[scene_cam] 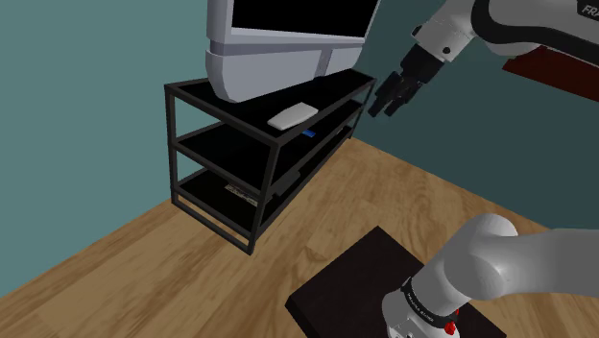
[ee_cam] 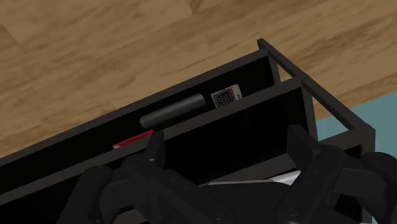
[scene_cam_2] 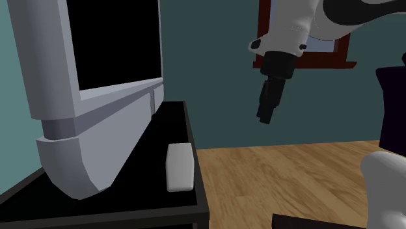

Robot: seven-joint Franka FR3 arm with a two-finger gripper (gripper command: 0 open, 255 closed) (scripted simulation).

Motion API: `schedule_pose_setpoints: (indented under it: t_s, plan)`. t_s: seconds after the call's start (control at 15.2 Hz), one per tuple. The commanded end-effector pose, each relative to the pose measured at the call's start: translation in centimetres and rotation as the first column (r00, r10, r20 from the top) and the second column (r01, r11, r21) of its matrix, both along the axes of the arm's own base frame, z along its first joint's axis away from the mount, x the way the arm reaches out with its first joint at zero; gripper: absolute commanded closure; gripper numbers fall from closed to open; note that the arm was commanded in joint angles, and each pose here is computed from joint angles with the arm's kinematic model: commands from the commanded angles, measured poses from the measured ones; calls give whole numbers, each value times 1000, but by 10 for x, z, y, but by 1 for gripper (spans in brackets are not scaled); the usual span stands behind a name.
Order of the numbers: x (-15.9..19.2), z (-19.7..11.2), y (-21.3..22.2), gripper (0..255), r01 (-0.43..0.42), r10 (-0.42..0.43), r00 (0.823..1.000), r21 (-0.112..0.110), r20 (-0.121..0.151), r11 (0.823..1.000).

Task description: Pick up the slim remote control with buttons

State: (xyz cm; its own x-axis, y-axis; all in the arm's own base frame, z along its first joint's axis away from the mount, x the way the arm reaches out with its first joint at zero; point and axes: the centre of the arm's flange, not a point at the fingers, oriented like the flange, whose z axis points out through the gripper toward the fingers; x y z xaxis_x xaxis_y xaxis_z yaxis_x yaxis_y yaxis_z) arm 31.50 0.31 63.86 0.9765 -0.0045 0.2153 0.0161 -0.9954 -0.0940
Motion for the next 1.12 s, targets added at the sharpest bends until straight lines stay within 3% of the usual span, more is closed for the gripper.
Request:
schedule_pose_setpoints:
  t_s: [0.0,0.13,0.26,0.4,0.53,0.66,0.79,0.92,1.06]
  plan:
    - [0,0,0,0,0,0,1000,0,0,1000]
    - [16,-3,26,0,139,-139,990,4,-27,990]
    - [35,-6,50,0,275,-275,960,4,-55,961]
    - [57,-10,70,0,406,-405,911,0,-82,914]
    - [81,-14,88,0,529,-526,843,-7,-109,849]
    - [108,-19,102,0,641,-637,759,-18,-134,767]
    - [136,-24,112,0,741,-736,659,-33,-157,671]
    - [166,-31,118,0,826,-819,546,-50,-178,562]
    - [195,-37,120,0,894,-885,422,-71,-196,442]
